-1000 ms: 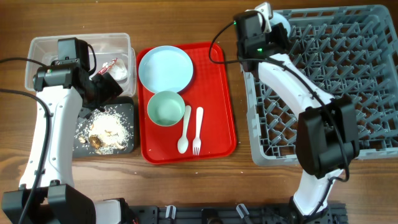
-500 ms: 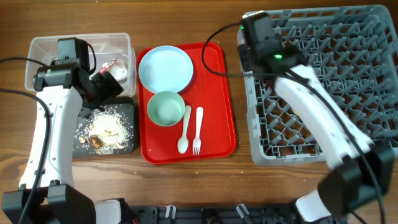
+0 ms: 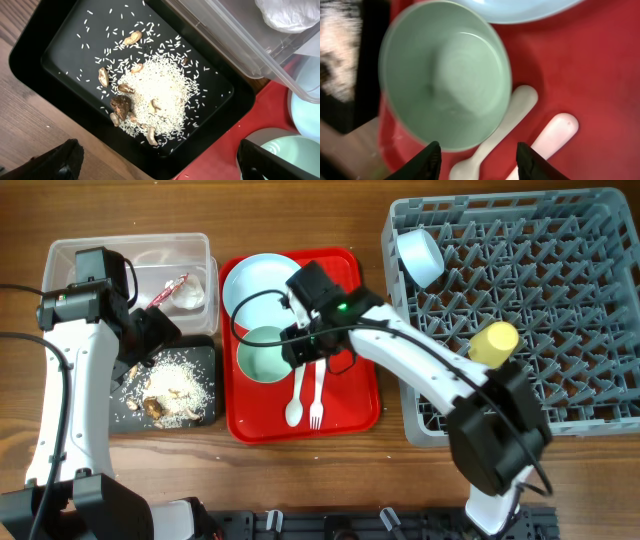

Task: Sort waste into correct bins and load items into the dishwasher rack
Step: 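Grasp the green bowl with the right gripper and place it in the rack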

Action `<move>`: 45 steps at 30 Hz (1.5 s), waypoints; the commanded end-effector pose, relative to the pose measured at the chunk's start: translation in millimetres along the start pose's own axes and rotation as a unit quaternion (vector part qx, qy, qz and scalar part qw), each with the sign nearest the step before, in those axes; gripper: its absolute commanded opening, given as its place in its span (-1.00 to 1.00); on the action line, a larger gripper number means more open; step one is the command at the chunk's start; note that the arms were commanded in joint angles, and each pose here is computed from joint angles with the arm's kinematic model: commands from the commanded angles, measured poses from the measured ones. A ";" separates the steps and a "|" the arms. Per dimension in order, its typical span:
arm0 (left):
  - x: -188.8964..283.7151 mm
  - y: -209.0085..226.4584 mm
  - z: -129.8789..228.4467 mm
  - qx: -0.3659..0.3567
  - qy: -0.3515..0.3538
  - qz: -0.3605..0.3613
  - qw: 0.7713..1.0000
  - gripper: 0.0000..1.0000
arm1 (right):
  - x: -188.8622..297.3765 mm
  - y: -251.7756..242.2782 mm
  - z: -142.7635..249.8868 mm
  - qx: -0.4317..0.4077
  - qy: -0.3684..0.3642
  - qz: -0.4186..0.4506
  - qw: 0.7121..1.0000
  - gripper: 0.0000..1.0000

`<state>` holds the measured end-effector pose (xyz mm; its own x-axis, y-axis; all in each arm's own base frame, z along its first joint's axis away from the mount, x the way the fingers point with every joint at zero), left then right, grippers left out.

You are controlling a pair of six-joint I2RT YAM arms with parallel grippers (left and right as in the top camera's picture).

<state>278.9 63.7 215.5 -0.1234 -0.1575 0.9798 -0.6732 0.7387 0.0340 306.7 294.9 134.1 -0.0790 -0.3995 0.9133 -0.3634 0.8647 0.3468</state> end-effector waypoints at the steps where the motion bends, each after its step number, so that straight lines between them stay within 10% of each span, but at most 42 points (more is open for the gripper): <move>1: 4.7 2.7 -1.0 0.012 -0.010 0.000 1.000 1.00 | -27.8 -12.9 4.9 -0.042 0.017 0.042 0.998 -0.18; 9: 4.7 2.4 -1.4 0.012 -0.011 0.001 1.000 0.99 | -41.8 -23.0 -0.3 -0.091 -0.002 0.075 0.993 -0.92; 17: 4.7 2.4 -1.4 0.012 -0.011 0.001 1.000 0.99 | 8.4 -29.7 -21.7 -0.064 -0.075 0.119 0.988 -0.91; 21: 4.7 2.2 -1.7 0.012 -0.012 0.002 1.000 0.99 | 185.4 -95.3 -48.5 -0.058 -0.300 0.305 0.902 -0.91; 25: 4.7 1.3 -3.2 0.013 -0.017 0.005 1.000 1.00 | 293.0 -183.2 -54.0 0.003 -0.332 0.525 0.784 -0.92; 34: 4.9 -1.0 -7.1 0.015 -0.028 0.011 0.999 1.00 | 267.8 -299.0 -67.7 -0.062 -0.170 0.733 0.656 -0.91; 40: 5.1 -2.2 -9.1 0.016 -0.033 0.015 0.999 0.99 | 184.9 -315.1 -64.5 -0.062 -0.155 0.664 0.729 -0.91; 45: 5.1 -2.4 -9.4 0.016 -0.034 0.015 0.999 1.00 | 180.9 -316.1 -61.7 -0.074 -0.159 0.660 0.731 -0.91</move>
<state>288.0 65.4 217.3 -0.1757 -0.1669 0.9702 -0.6742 0.7385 0.0049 463.8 -33.4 212.1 -0.4913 0.7862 0.3749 0.3073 0.5592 -0.7700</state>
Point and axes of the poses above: each gripper's point midway between its finger pads, its own x axis back along the fingers, its own y axis along the line the jaws close on, z = x × y, the point moved 7 cm from there along x, back along the fingers, and after that the axes turned 2 degrees about -x, right-handed, at the moved point
